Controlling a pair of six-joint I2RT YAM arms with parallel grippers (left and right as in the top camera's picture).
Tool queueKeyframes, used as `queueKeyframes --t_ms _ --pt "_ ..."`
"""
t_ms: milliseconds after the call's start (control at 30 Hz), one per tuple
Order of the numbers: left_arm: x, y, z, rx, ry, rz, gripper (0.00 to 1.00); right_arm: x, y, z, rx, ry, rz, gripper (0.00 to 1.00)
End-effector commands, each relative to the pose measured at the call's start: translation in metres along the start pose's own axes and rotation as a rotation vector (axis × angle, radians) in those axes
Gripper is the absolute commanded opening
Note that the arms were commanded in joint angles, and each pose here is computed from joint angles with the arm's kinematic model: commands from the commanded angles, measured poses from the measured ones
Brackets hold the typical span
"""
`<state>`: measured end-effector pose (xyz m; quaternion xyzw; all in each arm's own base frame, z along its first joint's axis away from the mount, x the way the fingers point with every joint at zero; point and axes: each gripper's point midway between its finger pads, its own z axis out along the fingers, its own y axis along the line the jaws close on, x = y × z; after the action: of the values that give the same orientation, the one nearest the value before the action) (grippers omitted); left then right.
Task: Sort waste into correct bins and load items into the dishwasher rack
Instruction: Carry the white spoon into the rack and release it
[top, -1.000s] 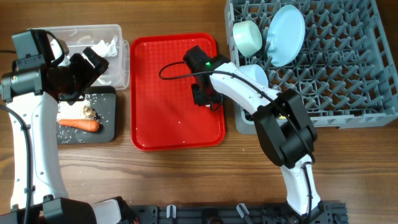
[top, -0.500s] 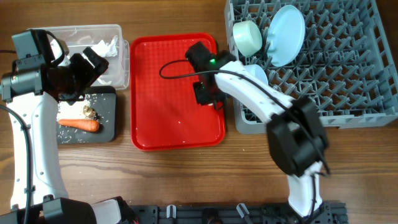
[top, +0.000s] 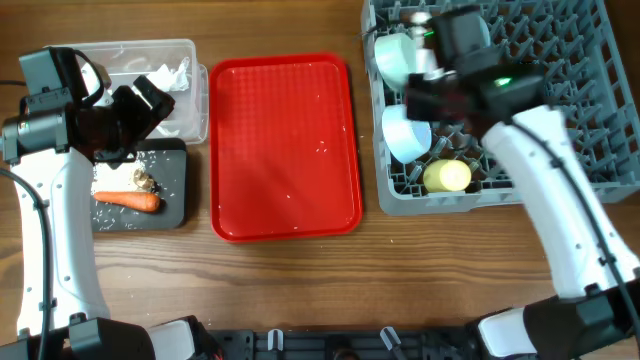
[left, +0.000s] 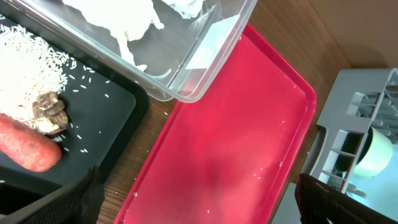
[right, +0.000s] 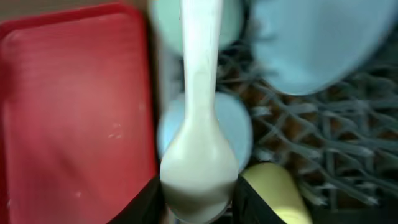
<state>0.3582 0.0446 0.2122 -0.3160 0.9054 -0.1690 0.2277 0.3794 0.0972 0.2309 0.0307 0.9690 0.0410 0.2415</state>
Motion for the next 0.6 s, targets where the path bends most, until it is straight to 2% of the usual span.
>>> queueKeyframes --t_ms 0,67,100,233,367,433,567 --pt "-0.003 0.0 -0.004 -0.001 -0.017 0.0 1.0 -0.013 -0.045 -0.005 0.034 -0.015 0.137 0.19" --pt "-0.003 0.0 -0.004 -0.001 -0.017 0.0 1.0 -0.015 -0.067 -0.005 0.046 -0.013 0.241 0.14" --pt "-0.003 0.0 -0.004 -0.001 -0.017 0.0 1.0 -0.017 -0.079 -0.005 0.058 -0.018 0.303 0.06" --pt "-0.003 0.0 -0.004 -0.001 -0.017 0.0 1.0 -0.023 -0.107 -0.005 0.087 -0.047 0.473 0.11" --pt "-0.003 0.0 -0.004 -0.001 -0.017 0.0 1.0 -0.024 -0.109 0.004 0.093 -0.04 0.543 0.1" --pt "-0.003 0.0 -0.004 -0.001 -0.017 0.0 1.0 -0.015 -0.11 0.014 0.105 -0.008 0.616 0.06" --pt "-0.003 0.0 -0.004 -0.001 -0.017 0.0 1.0 0.018 -0.113 0.043 0.145 0.068 0.839 0.04"
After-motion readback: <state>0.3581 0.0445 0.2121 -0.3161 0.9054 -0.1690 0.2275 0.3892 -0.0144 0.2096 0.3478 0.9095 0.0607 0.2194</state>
